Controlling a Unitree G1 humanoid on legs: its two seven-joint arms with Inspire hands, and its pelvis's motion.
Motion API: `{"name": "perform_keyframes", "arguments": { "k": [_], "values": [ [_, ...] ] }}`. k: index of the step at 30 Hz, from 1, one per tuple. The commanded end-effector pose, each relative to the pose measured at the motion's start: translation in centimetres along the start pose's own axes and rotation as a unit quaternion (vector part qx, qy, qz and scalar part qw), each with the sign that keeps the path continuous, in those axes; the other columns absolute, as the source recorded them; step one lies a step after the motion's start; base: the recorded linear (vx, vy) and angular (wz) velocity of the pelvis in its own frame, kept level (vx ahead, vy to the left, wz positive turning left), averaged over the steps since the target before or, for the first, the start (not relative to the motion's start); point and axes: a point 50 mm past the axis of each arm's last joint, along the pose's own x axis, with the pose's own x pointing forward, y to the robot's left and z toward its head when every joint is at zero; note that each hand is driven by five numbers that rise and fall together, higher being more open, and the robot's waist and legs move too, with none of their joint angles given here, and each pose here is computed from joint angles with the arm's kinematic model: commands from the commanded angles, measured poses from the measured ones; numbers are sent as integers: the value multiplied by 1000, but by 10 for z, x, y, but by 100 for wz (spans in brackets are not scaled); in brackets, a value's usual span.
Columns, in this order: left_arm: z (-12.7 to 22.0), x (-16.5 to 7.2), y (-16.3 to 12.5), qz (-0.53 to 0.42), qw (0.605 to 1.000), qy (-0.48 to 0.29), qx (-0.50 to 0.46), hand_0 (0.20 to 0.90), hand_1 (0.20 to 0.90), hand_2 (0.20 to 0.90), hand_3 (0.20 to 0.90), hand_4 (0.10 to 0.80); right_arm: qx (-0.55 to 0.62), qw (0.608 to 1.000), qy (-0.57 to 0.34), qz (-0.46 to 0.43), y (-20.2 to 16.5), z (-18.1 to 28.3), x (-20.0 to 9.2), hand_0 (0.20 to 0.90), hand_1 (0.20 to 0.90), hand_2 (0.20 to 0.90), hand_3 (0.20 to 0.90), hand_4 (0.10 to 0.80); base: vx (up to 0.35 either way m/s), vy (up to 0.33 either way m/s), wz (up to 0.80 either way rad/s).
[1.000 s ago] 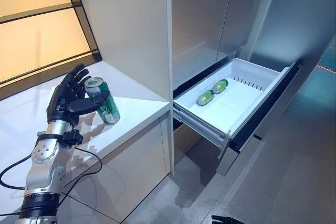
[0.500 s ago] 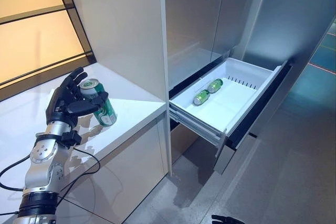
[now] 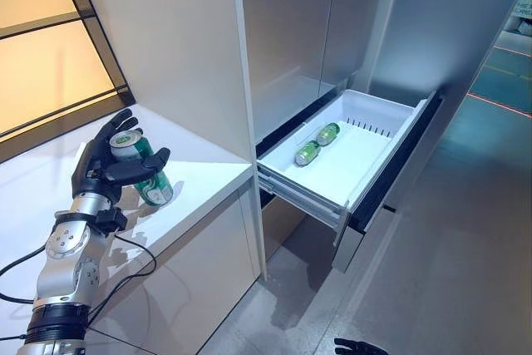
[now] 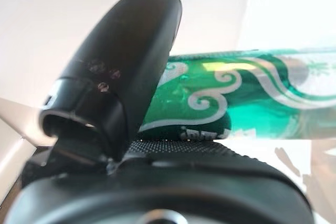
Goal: Put drinks into fridge and close the fridge
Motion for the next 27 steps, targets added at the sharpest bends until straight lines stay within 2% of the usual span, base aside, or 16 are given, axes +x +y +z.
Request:
{"name": "perform_keyframes", "arguments": {
  "k": [1,15,16,17,18,27],
  "values": [
    [75,31,-4,-11,988,-153,-8,900,900,900,900,800,-13,999,30,0,-9,-14,-5,900,900,900,900,800,0,0,0],
    [75,34,-5,-9,988,-153,-15,900,900,900,900,800,-12,1000,29,-2,-10,-15,-5,900,900,900,900,800,17,5,-5],
    [75,34,-6,-9,988,-155,-17,695,695,695,661,561,-12,1000,29,-2,-10,-15,-5,900,900,900,900,800,10,1,-3],
    [76,34,-6,-11,987,-159,-19,524,524,524,461,361,-12,1000,29,-2,-10,-15,-5,900,900,900,900,800,0,0,0],
    [77,33,-7,-11,986,-164,-21,300,300,300,200,100,-13,1000,29,-2,-10,-15,-5,900,900,900,900,800,0,0,0],
    [84,31,-14,-22,980,-193,-40,300,300,300,200,100,-13,1000,28,0,-8,-16,-5,900,900,900,900,800,-1,0,0]
  ]
}}
